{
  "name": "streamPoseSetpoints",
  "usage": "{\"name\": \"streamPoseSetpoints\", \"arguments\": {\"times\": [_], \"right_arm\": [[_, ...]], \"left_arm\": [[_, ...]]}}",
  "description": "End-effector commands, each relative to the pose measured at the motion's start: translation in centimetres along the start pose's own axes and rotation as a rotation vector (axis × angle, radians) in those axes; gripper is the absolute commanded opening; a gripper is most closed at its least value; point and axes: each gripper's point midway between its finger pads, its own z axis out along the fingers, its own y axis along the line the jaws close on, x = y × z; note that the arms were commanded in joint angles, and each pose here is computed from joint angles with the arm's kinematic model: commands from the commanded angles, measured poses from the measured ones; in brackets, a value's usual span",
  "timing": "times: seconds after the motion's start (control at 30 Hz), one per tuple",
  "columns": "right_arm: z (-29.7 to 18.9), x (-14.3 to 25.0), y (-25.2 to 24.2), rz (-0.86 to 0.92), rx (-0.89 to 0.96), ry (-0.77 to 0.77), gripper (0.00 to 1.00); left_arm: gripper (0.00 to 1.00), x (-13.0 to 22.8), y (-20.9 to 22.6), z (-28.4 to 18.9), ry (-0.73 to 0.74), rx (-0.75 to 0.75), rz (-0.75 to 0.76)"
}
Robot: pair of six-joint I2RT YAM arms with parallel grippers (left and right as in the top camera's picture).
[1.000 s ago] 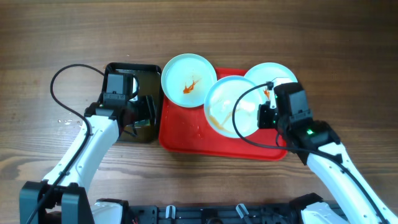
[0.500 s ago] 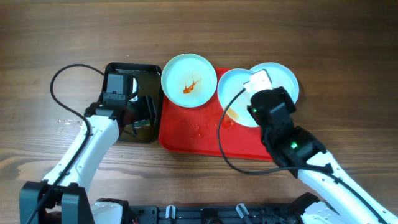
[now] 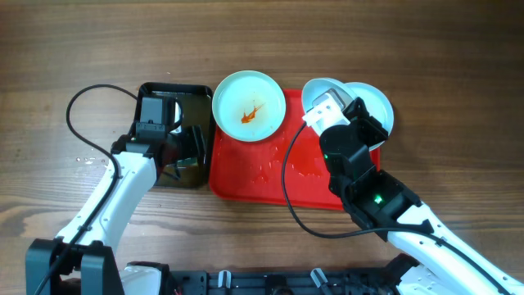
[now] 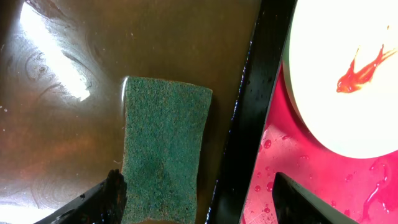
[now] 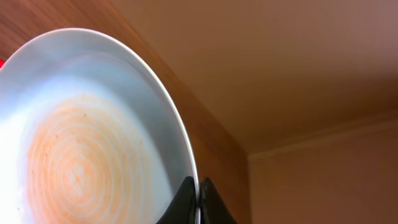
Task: Clean dirty plates on tray and stack at the side
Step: 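Lift the cleaned front plate with the right gripper and place it right of tray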
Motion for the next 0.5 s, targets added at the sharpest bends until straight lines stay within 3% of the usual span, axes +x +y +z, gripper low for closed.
{"name": "streamPoseSetpoints", "arguments": {"times": [0.0, 0.13, 0.2, 0.37, 0.47], "right_arm": [[0.4, -0.2, 0.8, 0.343, -0.091, -0.003, 0.04], [2.3, 3.4, 3.2, 0.718, -0.212, 0.167, 0.04], [3.2, 4.6, 3.4, 0.808, -0.243, 0.219, 0.04], [5.6, 8.6, 1.8, 1.101, -0.325, 0.338, 0.04], [7.1, 13.2, -1.5, 1.363, -0.342, 0.397, 0.04]], "left_arm": [[0.73, -0.6, -0.3, -0.5, -0.019, 0.014, -0.012], [0.73, -0.6, -0.3, -0.5, -0.019, 0.014, -0.012], [0.73, -0.6, -0.3, -0.5, -0.019, 0.014, -0.012], [0.72, -0.5, -0.3, -0.5, -0.019, 0.014, -0.012], [0.72, -0.5, -0.3, -0.5, -0.019, 0.014, -0.012]]}}
